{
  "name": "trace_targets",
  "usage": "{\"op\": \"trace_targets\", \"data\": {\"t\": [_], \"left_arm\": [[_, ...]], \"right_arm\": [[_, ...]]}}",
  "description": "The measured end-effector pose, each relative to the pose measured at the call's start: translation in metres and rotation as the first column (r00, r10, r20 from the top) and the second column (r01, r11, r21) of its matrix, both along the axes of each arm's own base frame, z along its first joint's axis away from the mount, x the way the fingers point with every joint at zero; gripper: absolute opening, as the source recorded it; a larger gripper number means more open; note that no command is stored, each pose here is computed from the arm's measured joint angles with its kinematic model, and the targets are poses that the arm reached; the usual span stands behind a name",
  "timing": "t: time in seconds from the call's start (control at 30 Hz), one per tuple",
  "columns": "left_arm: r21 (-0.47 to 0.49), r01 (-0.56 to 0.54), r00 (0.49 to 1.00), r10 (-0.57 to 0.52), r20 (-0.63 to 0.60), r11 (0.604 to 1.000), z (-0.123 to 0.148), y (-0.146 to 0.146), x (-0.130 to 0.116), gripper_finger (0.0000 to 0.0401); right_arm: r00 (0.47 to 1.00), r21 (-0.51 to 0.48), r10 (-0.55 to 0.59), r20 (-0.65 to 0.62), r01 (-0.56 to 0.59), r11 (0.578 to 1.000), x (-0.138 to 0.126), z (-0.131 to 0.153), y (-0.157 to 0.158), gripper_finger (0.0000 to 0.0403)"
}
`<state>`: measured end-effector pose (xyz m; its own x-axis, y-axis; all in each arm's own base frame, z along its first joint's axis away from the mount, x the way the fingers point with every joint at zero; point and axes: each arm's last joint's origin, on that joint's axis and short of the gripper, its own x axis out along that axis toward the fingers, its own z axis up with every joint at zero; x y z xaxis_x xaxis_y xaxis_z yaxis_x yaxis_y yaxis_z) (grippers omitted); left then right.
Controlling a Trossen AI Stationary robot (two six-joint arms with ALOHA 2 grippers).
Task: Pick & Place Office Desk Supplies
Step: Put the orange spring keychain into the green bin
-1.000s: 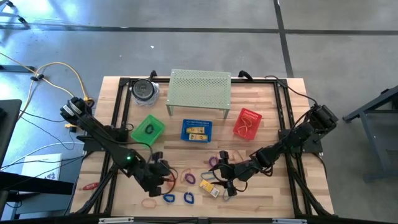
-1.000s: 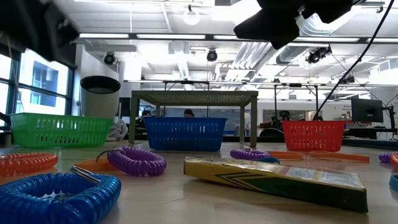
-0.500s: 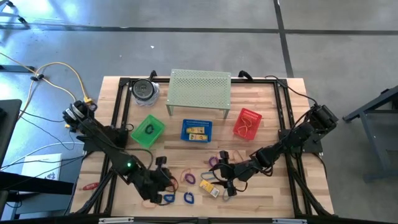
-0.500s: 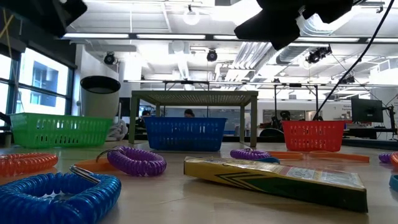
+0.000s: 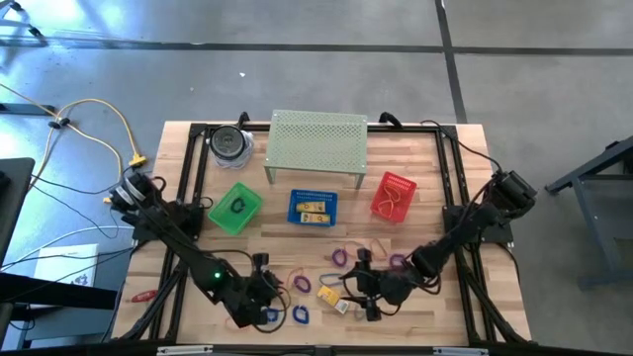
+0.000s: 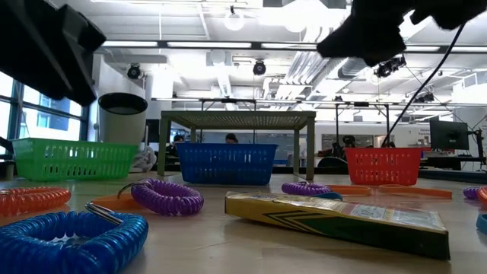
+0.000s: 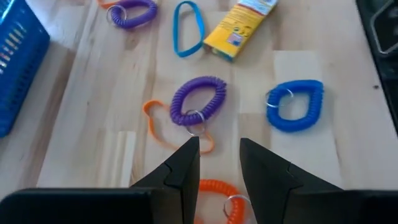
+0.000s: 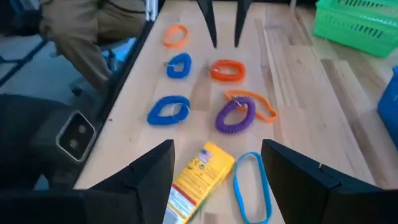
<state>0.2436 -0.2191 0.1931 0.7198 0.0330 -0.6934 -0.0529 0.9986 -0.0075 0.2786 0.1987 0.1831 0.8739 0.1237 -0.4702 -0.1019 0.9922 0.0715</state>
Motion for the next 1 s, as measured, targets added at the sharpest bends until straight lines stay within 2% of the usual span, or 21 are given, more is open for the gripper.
{"op": "trace_targets", "data": {"t": [0.2,0.43,0.6,0.8,1.0], "left_arm": [[0.008,-0.042,0.998,0.043,-0.042,0.999,-0.011,0.002,0.002,0.0108],[0.098,-0.119,0.975,0.135,-0.179,0.988,-0.019,0.015,-0.012,0.0108],[0.144,-0.082,0.96,0.117,-0.252,0.986,-0.021,0.02,-0.016,0.0108],[0.111,-0.082,0.946,0.112,-0.303,0.99,-0.022,0.027,-0.01,0.0108],[-0.004,-0.083,0.925,0.075,-0.373,0.997,-0.023,0.03,-0.004,0.0108]], "right_arm": [[1.0,0.024,-0.02,0.01,0.019,1.0,-0.001,0.0,0.003,0.0231],[0.999,0.034,-0.035,0.006,0.035,0.999,0.001,-0.005,0.004,0.0231],[0.999,0.032,-0.042,0.001,0.041,0.999,0.003,-0.008,0.002,0.0231],[0.999,0.036,-0.046,0.005,0.045,0.998,0.005,-0.007,0.001,0.0231],[0.999,0.038,-0.047,0.004,0.047,0.998,0.004,-0.007,0.001,0.0231]]}}
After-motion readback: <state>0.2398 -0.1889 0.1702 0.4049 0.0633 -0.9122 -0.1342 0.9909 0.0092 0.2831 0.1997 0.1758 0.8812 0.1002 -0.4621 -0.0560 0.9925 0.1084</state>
